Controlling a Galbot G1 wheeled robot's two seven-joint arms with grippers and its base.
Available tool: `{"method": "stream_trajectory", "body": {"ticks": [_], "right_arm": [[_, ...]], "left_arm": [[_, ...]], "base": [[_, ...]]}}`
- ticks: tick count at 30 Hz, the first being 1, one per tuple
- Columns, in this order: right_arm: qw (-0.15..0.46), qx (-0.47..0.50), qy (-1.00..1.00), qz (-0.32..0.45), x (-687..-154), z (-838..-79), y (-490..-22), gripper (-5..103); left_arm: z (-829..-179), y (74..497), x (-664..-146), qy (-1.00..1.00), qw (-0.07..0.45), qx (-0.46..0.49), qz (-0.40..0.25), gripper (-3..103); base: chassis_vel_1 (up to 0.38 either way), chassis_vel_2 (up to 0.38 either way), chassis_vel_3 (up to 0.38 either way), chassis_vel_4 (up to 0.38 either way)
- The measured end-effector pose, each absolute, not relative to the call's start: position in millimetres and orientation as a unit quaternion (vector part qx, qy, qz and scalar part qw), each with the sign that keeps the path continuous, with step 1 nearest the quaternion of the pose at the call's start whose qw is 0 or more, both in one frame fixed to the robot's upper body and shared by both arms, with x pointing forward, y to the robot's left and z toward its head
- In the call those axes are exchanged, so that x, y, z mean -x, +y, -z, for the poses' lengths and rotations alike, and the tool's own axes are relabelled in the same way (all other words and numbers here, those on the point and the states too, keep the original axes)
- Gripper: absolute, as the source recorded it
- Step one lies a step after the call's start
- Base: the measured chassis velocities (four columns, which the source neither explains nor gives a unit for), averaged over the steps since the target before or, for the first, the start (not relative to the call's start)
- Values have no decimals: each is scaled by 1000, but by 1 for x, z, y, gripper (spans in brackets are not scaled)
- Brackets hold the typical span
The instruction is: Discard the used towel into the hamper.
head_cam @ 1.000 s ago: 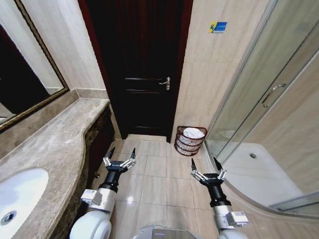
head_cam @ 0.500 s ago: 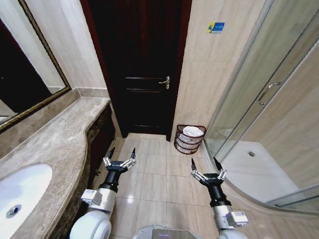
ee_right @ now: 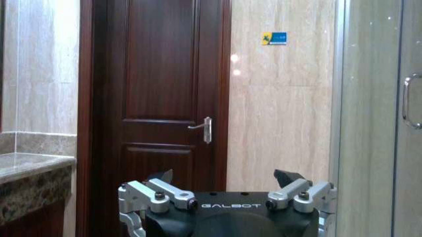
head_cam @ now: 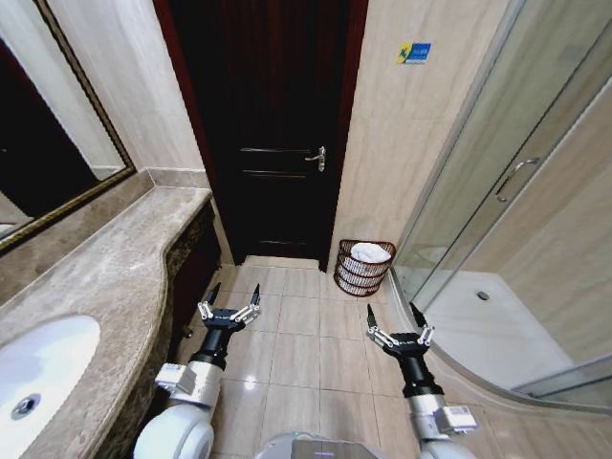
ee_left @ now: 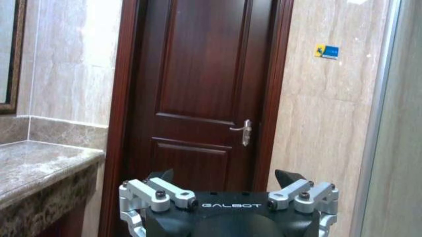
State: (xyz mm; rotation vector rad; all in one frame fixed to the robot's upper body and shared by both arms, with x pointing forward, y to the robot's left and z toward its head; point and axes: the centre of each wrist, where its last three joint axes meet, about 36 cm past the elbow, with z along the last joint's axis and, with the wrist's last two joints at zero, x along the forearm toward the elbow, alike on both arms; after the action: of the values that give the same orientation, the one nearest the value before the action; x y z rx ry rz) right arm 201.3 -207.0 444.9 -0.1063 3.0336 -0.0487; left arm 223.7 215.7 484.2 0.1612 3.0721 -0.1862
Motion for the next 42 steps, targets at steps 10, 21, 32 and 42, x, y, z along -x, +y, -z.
{"method": "stream_trajectory", "body": {"ticks": [10,21,32,42], "right_arm": [[53,35,998,16,-201,-445,-207,100],[53,35,998,16,-201,-445,-207,100],[53,35,998,16,-201,-445,-207,100],[53,35,998,16,-201,-445,-207,100]], "left_arm": [[-484,216,-224,996,30,-52,60,100],[-484,216,-224,996,30,-52,60,100],[-484,216,-224,996,30,-52,60,100],[-484,216,-224,996,30,-52,60,100]], "base": [[0,0,0,0],[0,0,0,0],[0,0,0,0],[0,0,0,0]]}}
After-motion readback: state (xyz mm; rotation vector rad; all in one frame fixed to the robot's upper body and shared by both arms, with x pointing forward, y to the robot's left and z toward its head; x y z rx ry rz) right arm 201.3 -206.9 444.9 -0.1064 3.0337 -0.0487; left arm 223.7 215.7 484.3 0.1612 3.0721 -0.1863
